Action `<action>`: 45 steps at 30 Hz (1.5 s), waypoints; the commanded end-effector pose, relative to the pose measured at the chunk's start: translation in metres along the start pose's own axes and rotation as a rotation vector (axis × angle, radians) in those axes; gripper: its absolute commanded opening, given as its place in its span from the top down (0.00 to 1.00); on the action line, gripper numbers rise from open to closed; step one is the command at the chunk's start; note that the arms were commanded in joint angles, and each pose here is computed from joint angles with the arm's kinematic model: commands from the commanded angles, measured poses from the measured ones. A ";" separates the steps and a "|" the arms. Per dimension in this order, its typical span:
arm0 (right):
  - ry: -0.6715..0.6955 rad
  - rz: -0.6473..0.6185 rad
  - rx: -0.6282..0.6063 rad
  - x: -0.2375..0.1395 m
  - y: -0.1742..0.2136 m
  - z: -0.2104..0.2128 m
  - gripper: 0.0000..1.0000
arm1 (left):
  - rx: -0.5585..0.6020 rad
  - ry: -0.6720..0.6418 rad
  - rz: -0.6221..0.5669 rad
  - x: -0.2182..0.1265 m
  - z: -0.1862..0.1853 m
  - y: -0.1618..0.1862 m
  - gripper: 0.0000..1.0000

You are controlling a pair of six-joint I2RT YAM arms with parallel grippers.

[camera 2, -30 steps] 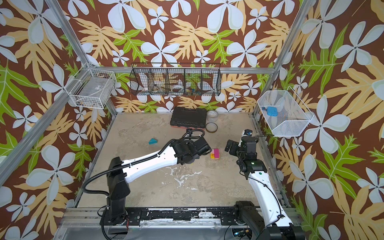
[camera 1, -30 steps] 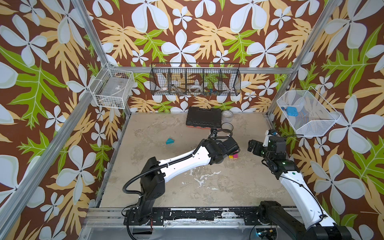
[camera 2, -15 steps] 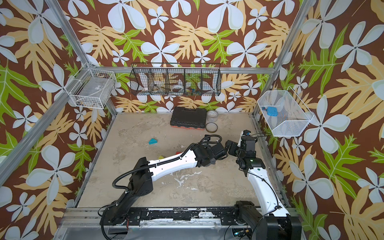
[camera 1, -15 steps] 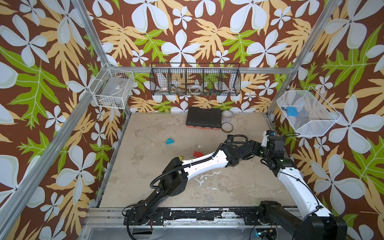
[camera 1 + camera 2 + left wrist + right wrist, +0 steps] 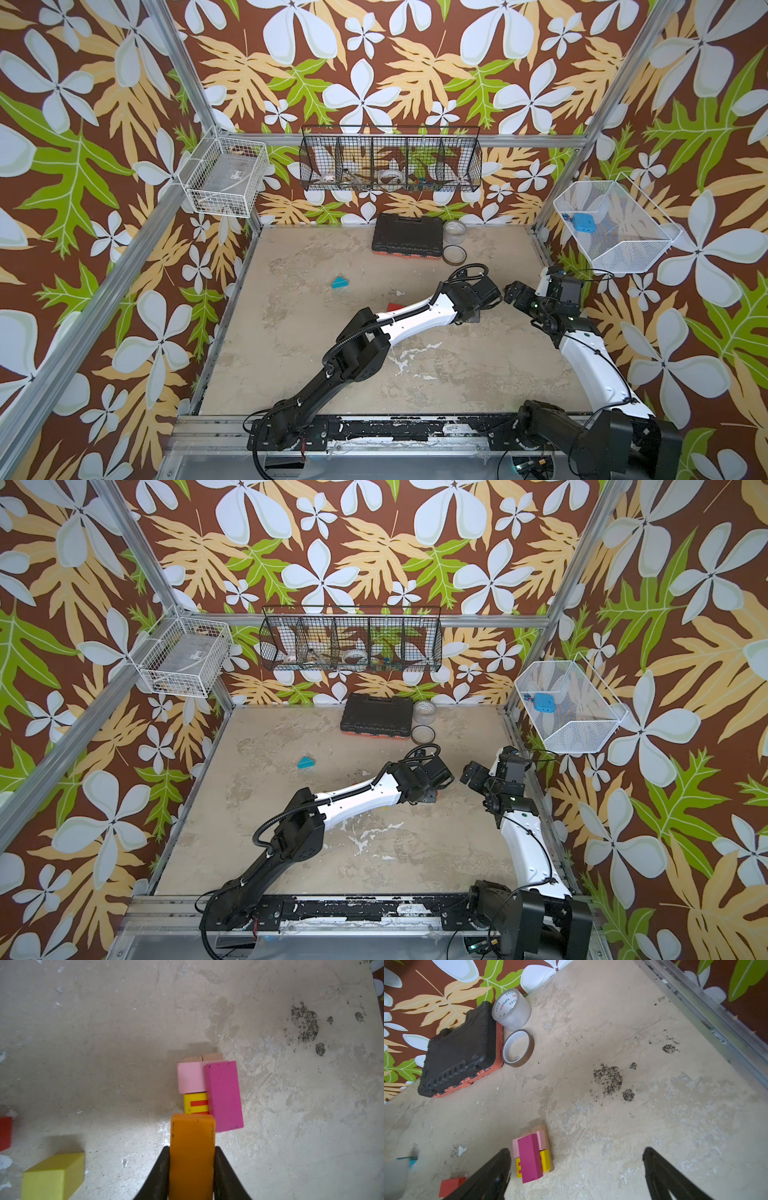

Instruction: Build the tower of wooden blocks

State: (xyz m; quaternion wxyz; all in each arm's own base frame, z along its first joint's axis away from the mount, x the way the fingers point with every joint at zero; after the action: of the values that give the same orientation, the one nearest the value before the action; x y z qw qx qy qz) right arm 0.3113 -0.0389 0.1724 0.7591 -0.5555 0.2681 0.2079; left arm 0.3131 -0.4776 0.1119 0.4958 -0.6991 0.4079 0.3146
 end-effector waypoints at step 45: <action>-0.054 -0.018 0.001 0.005 -0.012 0.007 0.01 | -0.023 0.075 0.072 0.041 -0.003 -0.019 0.84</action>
State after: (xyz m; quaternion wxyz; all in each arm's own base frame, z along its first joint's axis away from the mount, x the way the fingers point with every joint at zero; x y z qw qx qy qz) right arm 0.3205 -0.0351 0.1743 0.7659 -0.5484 0.2530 0.2206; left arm 0.3489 -0.4833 0.0870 0.4687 -0.6969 0.4430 0.3138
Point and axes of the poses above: each gripper's point midway between its finger pads, its own x axis out along the fingers, its own z axis along the line the jaws close on, y = z × x, the point moved 3 cm from there along -x, back along the fingers, and after that the axes turned 13 degrees about -x, right-handed, at the moved point
